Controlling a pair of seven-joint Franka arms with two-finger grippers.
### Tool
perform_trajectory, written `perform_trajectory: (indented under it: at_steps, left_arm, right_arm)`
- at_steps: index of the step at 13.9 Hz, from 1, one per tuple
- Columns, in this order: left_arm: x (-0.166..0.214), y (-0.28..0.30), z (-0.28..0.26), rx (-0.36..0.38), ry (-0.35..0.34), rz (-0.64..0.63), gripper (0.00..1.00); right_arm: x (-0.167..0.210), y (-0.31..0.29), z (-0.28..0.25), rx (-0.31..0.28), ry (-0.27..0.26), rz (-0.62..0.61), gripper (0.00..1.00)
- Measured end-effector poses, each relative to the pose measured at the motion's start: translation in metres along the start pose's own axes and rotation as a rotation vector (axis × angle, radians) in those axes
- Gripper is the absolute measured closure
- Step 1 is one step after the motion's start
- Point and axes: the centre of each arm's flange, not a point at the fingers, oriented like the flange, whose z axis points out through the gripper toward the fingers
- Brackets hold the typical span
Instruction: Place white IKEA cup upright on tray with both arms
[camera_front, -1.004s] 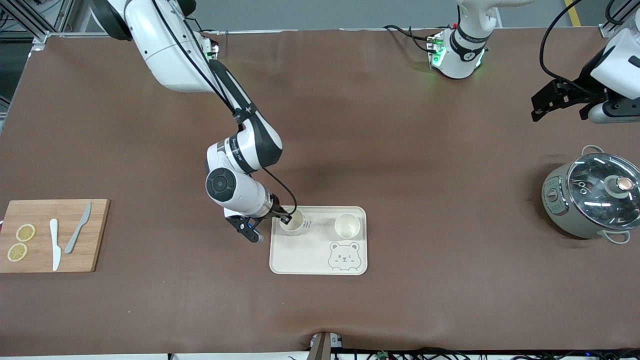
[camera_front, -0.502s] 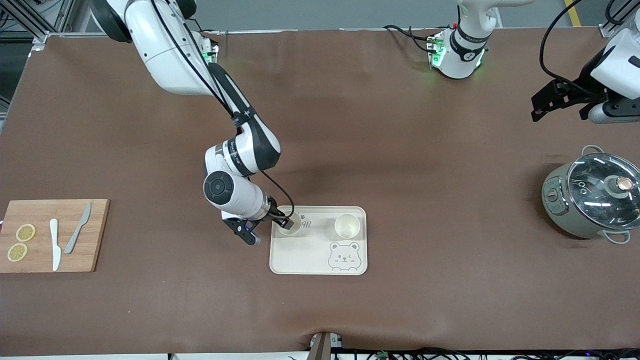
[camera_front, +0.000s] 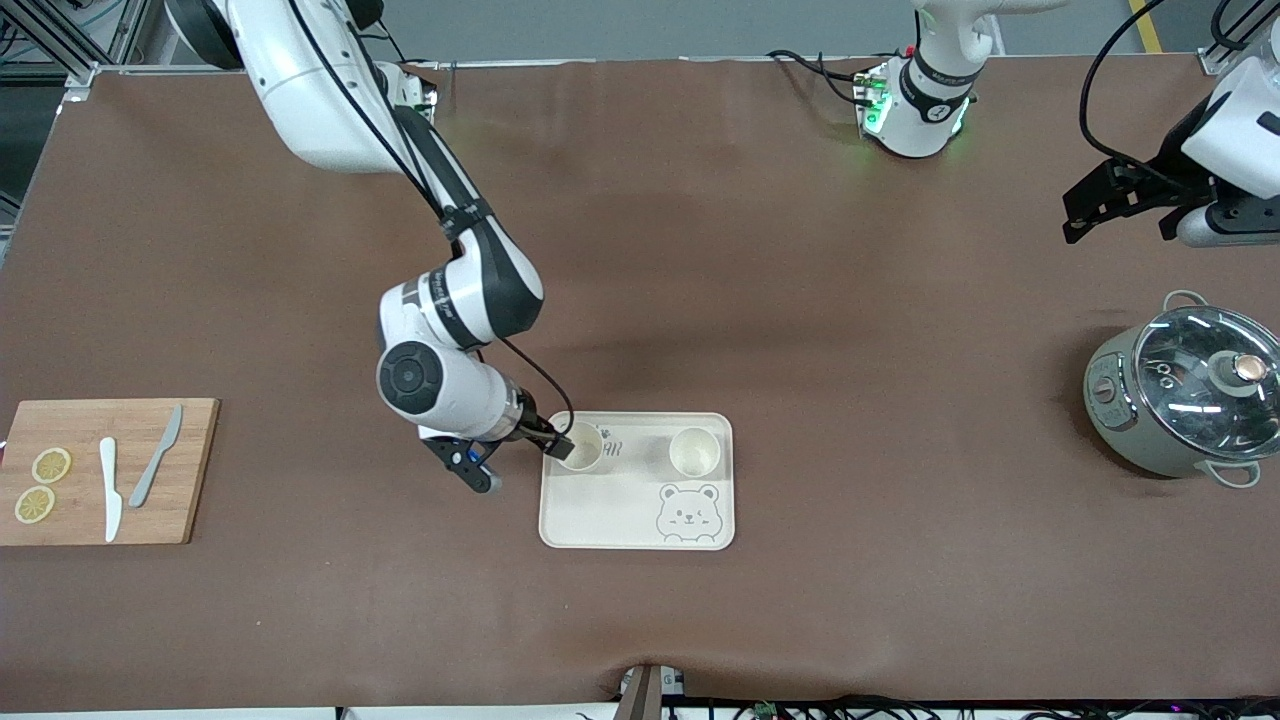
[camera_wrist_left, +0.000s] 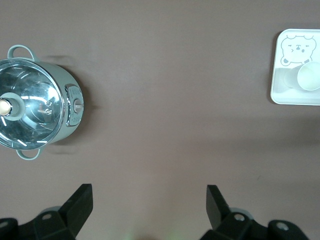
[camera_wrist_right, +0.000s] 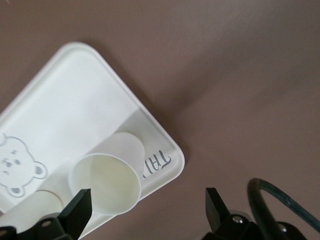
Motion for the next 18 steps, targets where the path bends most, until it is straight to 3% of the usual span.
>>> perform_trajectory:
  at_steps: [4,9,13,18]
  left_arm:
    - [0.0,0.0,0.0,0.0,0.0,0.0,0.0]
    - [0.0,0.0,0.001,0.0,-0.001,0.0,0.0]
    - [-0.001,0.0,-0.002,0.0,0.003,0.001,0.0]
    - [-0.001,0.0,-0.002,0.0,0.003,0.002,0.0]
  right_arm:
    - [0.037,0.036,-0.092,-0.063,-0.045,0.064,0.0]
    - [0.035,0.086,-0.169,-0.035,-0.053,-0.042,0.0]
    - [0.068,0.162,-0.202,-0.003,-0.069,-0.109,0.0]
    - [0.12,0.247,-0.252,-0.009,0.019,-0.318,0.0]
